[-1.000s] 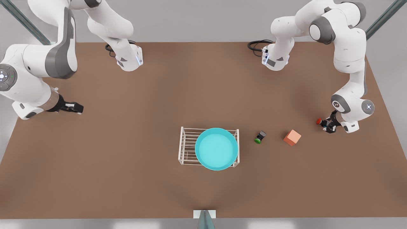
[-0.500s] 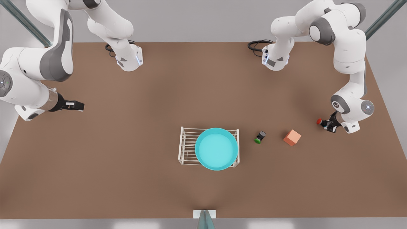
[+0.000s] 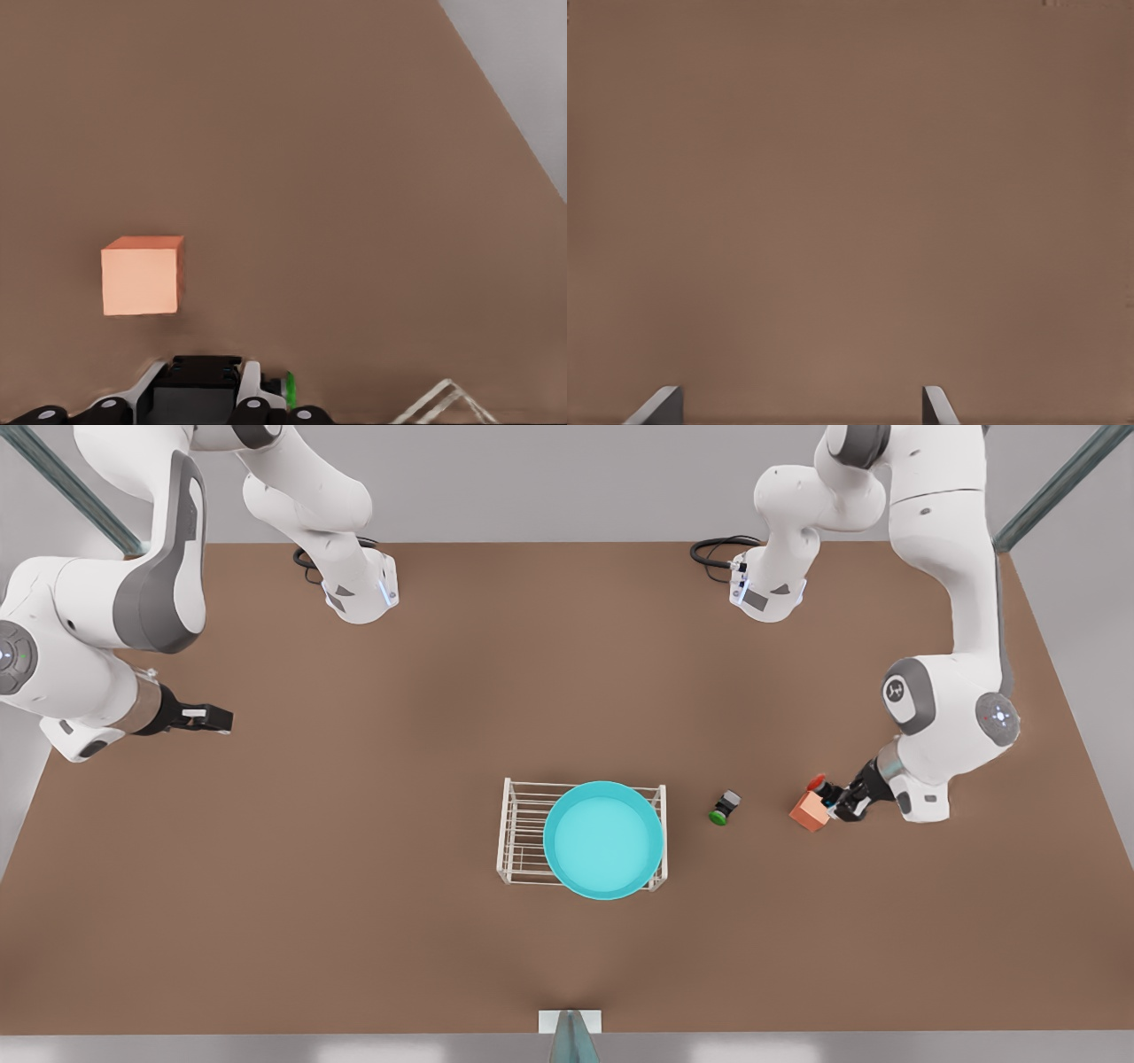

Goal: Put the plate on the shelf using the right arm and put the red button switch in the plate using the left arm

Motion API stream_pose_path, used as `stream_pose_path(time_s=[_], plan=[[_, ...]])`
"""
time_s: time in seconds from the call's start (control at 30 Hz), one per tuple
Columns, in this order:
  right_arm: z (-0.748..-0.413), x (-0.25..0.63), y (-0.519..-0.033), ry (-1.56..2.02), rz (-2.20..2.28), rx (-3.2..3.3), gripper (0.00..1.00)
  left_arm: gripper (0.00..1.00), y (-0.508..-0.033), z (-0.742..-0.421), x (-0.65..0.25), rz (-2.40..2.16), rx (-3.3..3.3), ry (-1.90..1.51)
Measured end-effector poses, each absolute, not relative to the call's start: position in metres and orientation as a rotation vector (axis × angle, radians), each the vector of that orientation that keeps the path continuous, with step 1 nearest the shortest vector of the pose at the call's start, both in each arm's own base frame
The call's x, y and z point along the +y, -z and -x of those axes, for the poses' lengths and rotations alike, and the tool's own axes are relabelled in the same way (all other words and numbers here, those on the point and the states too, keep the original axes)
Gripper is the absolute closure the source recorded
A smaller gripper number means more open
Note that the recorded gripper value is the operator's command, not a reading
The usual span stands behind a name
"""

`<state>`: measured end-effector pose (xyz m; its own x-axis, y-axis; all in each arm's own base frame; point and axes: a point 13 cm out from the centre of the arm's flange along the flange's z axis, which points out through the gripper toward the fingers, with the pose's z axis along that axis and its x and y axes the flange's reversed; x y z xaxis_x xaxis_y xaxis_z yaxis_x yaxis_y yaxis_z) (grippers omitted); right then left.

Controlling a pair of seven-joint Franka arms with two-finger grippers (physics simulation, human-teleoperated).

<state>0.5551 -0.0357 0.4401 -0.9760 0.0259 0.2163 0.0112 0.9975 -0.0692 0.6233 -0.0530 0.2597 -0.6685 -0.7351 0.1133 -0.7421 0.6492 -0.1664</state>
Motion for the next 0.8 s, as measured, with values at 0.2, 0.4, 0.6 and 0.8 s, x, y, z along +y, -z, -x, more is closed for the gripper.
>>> stream_pose_path(time_s=[0.2, 0.4, 0.6, 0.8], plan=[[-0.557, -0.037, -0.439, -0.098, 0.021, -2.921, 0.00, 0.57, -0.288, -0.644, -0.253, -1.082, -2.860, -0.349], [-0.557, -0.036, -0.440, -0.092, 0.015, -2.923, 0.00, 0.57, -0.259, -0.654, -0.346, -1.223, -2.782, -0.334], [-0.557, -0.036, -0.438, -0.088, 0.012, -2.919, 0.00, 0.00, -0.238, -0.639, -0.412, -1.326, -2.754, -0.325], [-0.558, -0.035, -0.439, -0.084, 0.008, -2.920, 0.00, 0.00, -0.257, -0.656, -0.398, -1.542, -2.676, -0.355]])
